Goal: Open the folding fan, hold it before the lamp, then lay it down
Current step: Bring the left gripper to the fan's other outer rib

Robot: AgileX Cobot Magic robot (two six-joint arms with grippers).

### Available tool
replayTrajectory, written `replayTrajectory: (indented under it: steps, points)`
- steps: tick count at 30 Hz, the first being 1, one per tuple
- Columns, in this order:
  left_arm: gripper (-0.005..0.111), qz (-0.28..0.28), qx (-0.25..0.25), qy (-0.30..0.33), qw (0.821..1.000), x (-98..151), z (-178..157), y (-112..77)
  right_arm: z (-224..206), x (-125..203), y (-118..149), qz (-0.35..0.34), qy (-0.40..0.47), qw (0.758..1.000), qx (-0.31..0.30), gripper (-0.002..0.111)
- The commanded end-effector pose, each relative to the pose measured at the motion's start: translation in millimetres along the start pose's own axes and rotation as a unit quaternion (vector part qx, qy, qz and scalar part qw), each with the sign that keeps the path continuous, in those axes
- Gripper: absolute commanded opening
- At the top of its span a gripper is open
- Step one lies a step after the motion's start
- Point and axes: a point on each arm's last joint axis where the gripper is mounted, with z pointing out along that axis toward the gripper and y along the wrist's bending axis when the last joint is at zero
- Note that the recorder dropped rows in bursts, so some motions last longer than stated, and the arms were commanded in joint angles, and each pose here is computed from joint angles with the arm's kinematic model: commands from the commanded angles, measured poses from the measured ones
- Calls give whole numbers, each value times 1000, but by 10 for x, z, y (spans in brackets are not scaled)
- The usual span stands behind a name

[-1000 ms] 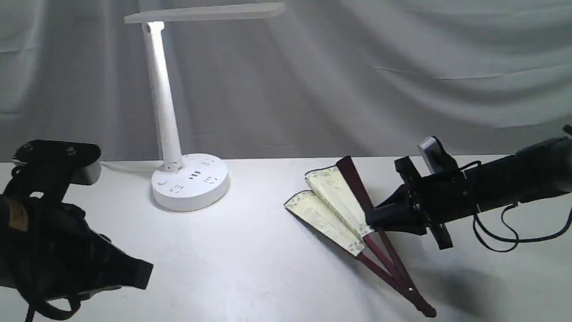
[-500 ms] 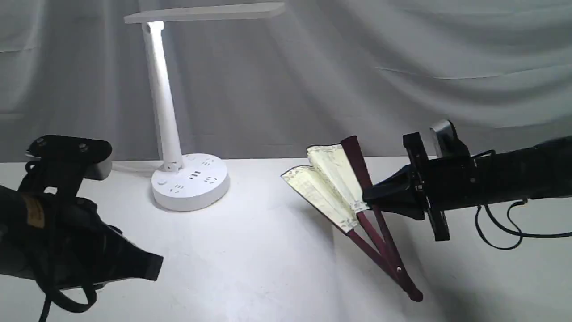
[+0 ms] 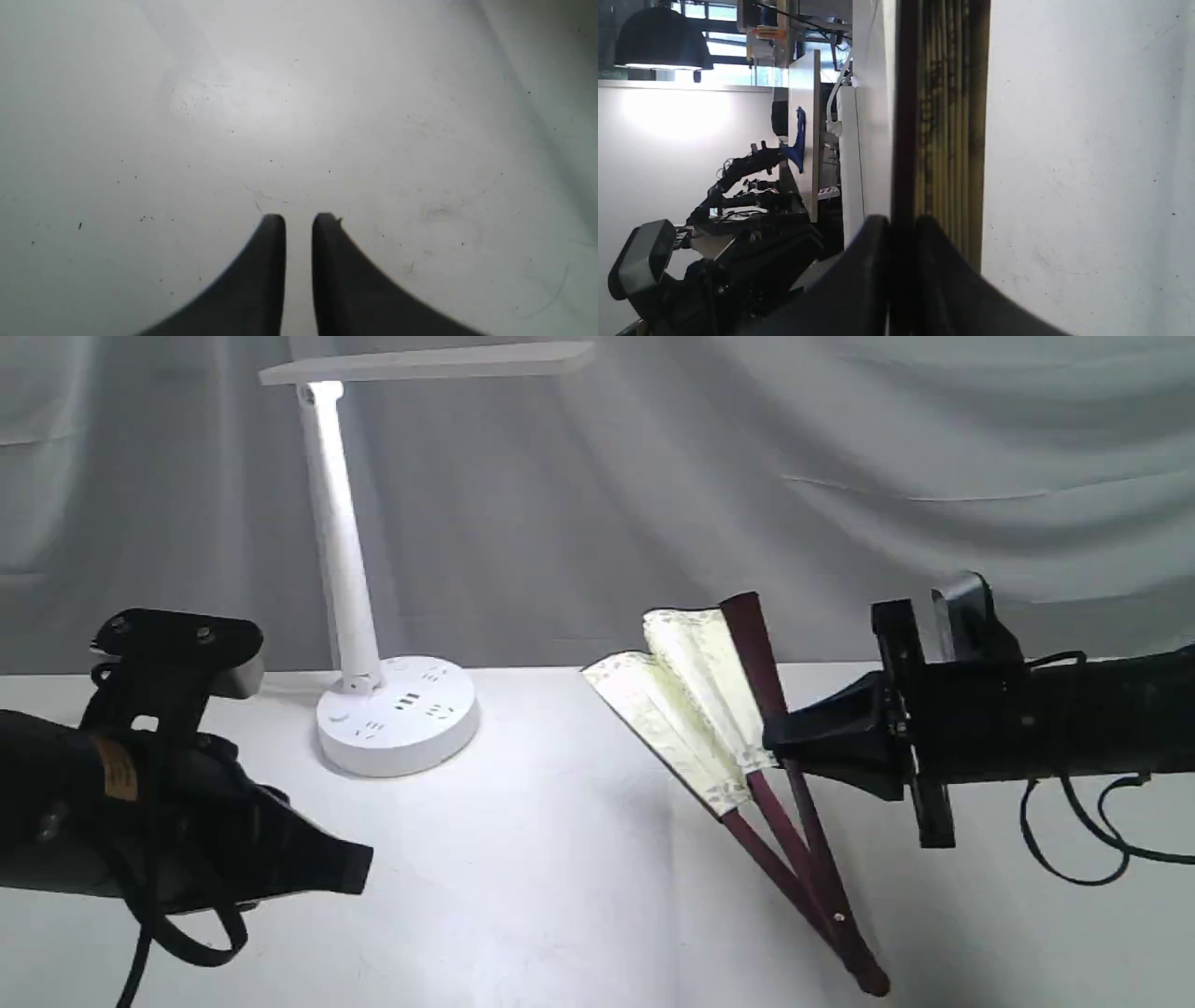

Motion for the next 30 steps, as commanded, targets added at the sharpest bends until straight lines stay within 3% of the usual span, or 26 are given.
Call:
replayTrajectory:
  steps: [1, 11, 19, 24, 27, 30]
  points:
    - [10, 11, 5, -29, 999, -66, -9, -23, -34, 72, 59, -6, -8, 1000, -13, 0]
    - [10, 12, 26, -179, 983, -111, 45, -33, -24, 273, -80, 9, -2, 1000, -11, 0]
    - [10, -5, 49, -306, 951, 80, 68, -11, -21, 309, -111, 8, 1, 1000, -9, 0]
    - [10, -26, 58, -312, 948, 189, 193, 3, -21, 307, -109, 3, 0, 1000, -10, 0]
    - [13, -88, 74, -290, 950, 241, 353, 9, -21, 307, -109, -8, -1, 1000, -10, 0]
    - [27, -165, 91, -266, 945, 308, 530, 17, -21, 307, -109, -8, -1, 1000, -10, 0]
